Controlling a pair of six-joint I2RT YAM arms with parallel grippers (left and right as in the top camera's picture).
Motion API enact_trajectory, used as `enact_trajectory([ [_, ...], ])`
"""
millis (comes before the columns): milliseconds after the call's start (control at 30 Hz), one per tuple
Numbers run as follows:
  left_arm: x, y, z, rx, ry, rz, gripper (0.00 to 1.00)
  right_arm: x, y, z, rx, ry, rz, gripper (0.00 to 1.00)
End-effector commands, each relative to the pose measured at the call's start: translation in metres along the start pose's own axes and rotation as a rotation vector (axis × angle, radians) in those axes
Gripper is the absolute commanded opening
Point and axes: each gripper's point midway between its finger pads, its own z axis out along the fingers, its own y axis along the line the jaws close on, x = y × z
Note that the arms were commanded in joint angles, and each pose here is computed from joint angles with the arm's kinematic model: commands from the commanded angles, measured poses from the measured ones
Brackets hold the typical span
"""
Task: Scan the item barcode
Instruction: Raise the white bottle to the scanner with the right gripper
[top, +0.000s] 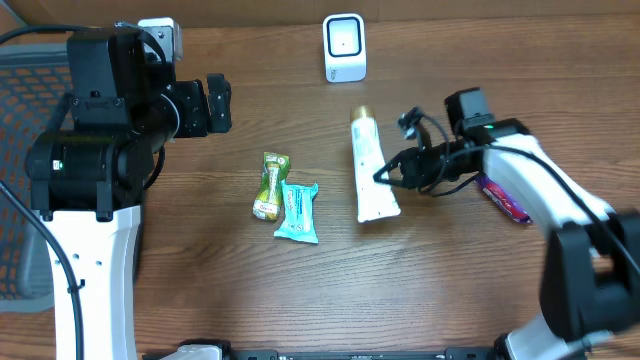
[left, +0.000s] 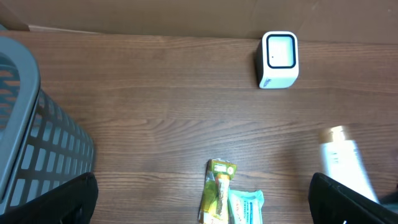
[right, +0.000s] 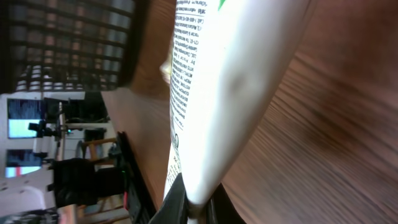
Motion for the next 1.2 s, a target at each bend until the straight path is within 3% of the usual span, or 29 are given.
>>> enact_trajectory([
  [0, -0.002, 0.002, 0.000, -0.008, -0.005, 0.010, 1.00, -0.024, 0.081, -0.045, -0.069, -0.139, -0.253, 0.04],
  [300, -0.002, 0.002, 0.000, -0.008, -0.005, 0.010, 1.00, -0.006, 0.189, -0.104, -0.204, -0.284, -0.534, 0.03],
  [500, -0.002, 0.002, 0.000, -0.008, -0.005, 0.010, 0.99, -0.016, 0.189, -0.107, -0.186, -0.311, -0.463, 0.03],
  [633, -0.002, 0.002, 0.000, -0.008, -0.005, 0.010, 1.00, -0.043, 0.174, -0.113, 0.046, -0.385, -0.342, 0.03],
  [800, -0.002, 0.002, 0.000, -0.008, -0.005, 0.010, 0.99, -0.090, 0.145, -0.131, 0.522, -0.425, -0.257, 0.03],
  [1033, -0.002, 0.002, 0.000, -0.008, -0.005, 0.010, 1.00, -0.160, 0.057, -0.103, 1.041, -0.329, -0.274, 0.03],
  [1167, -0.002, 0.002, 0.000, -0.008, -0.005, 0.010, 1.00, -0.190, 0.007, -0.086, 1.370, -0.313, -0.371, 0.03],
])
